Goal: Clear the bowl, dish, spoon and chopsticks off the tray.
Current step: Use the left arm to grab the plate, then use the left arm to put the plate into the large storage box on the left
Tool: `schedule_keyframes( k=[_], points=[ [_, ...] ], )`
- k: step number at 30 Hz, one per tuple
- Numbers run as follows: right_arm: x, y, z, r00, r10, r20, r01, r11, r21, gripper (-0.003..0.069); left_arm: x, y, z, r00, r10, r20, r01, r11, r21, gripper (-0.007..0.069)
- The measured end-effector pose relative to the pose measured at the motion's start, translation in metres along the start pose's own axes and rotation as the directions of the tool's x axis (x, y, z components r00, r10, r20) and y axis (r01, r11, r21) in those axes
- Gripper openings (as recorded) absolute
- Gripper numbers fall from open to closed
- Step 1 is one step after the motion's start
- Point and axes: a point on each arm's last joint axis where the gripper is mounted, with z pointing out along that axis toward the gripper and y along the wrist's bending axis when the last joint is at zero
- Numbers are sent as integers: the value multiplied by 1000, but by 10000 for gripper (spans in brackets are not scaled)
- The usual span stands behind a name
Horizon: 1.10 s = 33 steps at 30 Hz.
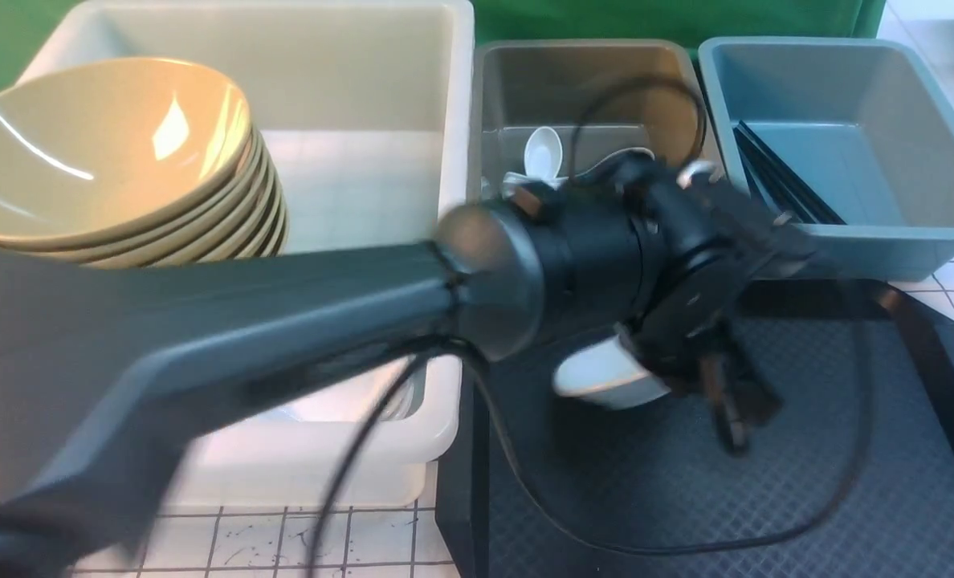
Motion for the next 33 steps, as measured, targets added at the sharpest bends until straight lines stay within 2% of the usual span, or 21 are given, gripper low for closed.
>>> schedule_keyframes(
  k=[8,12,15,18,23,28,33],
  points=[
    [0,-1,0,1000,13,4,-13,1000,14,48,-18,13,-123,969,-60,241,56,998,22,15],
    [-1,-1,0,1000,26,15,-26,1000,14,48,-10,26,-169,957,-83,278,84,996,8,15],
    [-10,0,1,995,35,93,-35,999,3,48,4,47,-195,957,-133,259,144,989,-23,15],
    [-20,3,7,990,24,142,-25,1000,-1,48,26,69,-197,960,-189,206,207,976,-67,15],
    [-30,8,25,995,2,100,-3,1000,15,48,73,100,-175,956,-260,133,278,949,-148,15],
    [-34,11,35,997,-26,69,24,999,22,48,111,104,-144,966,-255,39,258,952,-165,15],
    [-35,11,37,998,-29,64,28,999,23,48,130,99,-122,975,-222,20,223,961,-166,15]
  ],
)
